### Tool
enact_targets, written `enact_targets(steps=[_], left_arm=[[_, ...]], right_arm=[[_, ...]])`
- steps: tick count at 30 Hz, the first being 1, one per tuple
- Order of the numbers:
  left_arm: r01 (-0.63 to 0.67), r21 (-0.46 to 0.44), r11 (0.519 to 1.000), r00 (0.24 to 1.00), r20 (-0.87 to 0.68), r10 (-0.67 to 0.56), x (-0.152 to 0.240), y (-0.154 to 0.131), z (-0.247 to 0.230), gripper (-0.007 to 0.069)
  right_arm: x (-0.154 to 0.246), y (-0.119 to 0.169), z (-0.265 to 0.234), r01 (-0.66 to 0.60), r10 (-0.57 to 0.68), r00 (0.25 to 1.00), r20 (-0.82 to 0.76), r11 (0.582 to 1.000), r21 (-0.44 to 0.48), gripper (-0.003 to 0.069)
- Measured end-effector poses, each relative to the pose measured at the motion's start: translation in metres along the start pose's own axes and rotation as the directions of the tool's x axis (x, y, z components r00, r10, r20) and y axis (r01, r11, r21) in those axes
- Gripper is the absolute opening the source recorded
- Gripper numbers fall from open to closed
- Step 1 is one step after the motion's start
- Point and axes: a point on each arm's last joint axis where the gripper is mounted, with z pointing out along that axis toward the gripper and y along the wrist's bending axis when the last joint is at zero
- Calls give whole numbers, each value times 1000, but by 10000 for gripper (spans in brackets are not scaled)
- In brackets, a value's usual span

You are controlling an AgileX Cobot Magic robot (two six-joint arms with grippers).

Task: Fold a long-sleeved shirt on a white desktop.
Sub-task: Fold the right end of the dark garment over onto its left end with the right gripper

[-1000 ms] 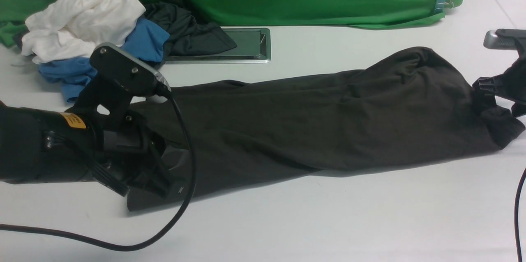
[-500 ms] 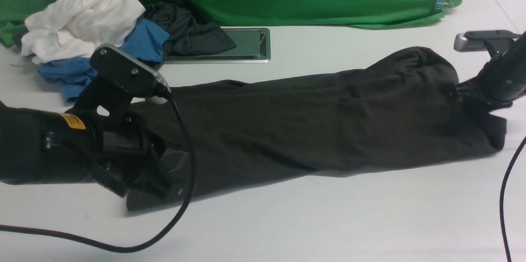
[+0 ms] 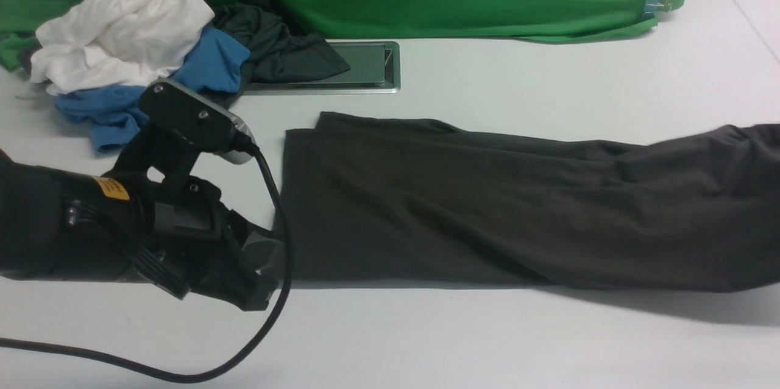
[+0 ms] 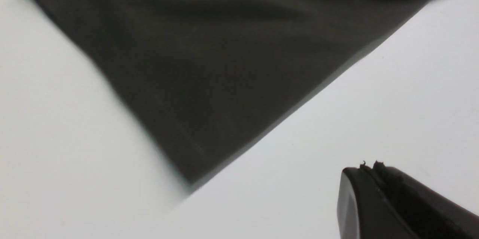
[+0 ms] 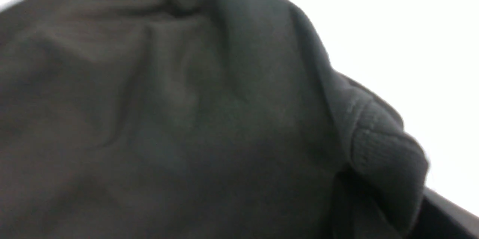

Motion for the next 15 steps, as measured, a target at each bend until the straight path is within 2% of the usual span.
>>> enact_targets(steps=[7, 13, 15], left_arm=[[-2, 2, 1000, 1000, -3, 2, 0, 0, -1, 19], [-20, -31, 999, 999, 38, 21, -9, 1, -11, 19], [-29, -67, 997, 994, 105, 36, -16, 1, -21, 19]], right_arm=[[1, 24, -30, 15, -7, 996, 94, 996, -87, 119], [3, 81, -67, 144, -88, 973, 211, 952, -269, 119], [0, 109, -83, 208, -117, 956, 268, 917, -340, 119]])
